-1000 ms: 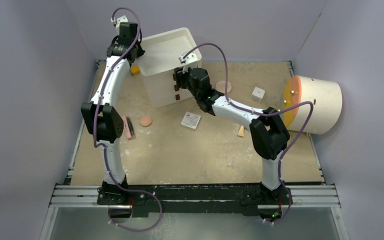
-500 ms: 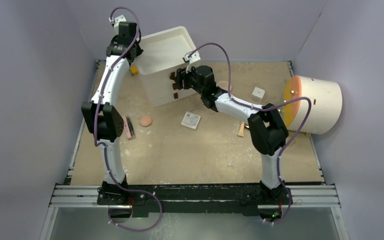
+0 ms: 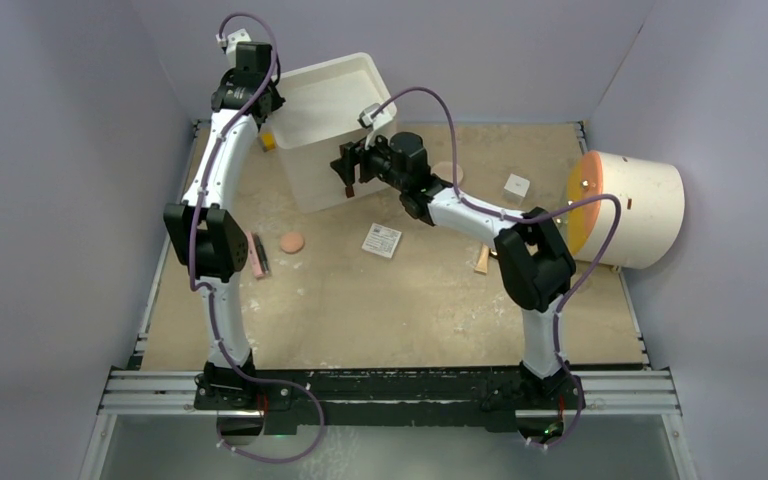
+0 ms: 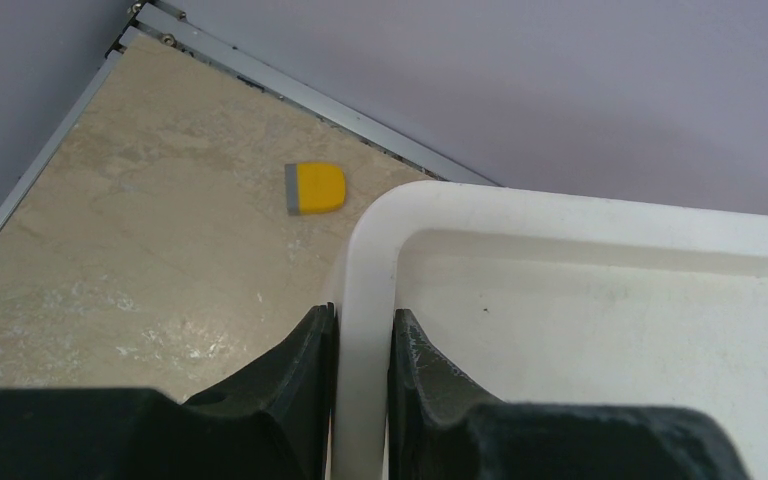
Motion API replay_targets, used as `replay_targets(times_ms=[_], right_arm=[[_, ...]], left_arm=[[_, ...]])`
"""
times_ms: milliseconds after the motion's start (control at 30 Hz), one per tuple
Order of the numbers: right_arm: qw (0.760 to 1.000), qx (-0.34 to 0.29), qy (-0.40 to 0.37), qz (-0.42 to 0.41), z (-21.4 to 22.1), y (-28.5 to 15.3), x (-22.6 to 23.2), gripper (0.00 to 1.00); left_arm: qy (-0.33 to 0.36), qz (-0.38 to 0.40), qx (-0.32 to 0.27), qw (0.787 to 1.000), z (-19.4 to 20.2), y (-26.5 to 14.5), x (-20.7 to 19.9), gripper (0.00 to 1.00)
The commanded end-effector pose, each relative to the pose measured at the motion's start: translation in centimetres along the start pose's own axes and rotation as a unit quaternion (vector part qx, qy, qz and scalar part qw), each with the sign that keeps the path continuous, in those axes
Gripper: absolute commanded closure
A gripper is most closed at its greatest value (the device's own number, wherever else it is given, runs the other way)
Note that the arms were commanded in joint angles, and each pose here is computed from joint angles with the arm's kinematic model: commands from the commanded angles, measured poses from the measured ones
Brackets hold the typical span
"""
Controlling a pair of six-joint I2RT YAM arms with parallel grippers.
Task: Organize the makeup
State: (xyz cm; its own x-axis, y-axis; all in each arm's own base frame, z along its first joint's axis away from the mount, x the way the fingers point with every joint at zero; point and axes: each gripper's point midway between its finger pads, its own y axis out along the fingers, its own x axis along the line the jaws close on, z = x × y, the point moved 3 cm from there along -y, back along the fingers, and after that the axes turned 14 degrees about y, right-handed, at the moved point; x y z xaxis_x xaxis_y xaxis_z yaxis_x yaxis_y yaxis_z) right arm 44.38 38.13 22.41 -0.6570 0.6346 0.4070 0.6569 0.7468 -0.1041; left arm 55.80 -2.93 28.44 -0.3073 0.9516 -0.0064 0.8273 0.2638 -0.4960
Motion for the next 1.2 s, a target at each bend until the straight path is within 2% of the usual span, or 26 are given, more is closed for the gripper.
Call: replay_targets(times_ms=[0,500,1167], right_arm=[[0.999,-0.037,-0.006,-0.017,-2.6,0.1,1.5,0.31],[0.996,-0.074,-0.033,0.041,-3.1,1.9,-1.1,0.46],[0.989,-0.126,-0.051,0.057,-6.1,1.8,-0.9,0.63]], left_arm=[[-0.04,0.0,0.015,0.999,0.6,1.2,0.2,1.0],[-0.036,0.002,0.018,0.999,0.8,1.1,0.2,1.0],[-0.025,0.0,0.025,0.999,1.5,1.0,0.5,1.0]])
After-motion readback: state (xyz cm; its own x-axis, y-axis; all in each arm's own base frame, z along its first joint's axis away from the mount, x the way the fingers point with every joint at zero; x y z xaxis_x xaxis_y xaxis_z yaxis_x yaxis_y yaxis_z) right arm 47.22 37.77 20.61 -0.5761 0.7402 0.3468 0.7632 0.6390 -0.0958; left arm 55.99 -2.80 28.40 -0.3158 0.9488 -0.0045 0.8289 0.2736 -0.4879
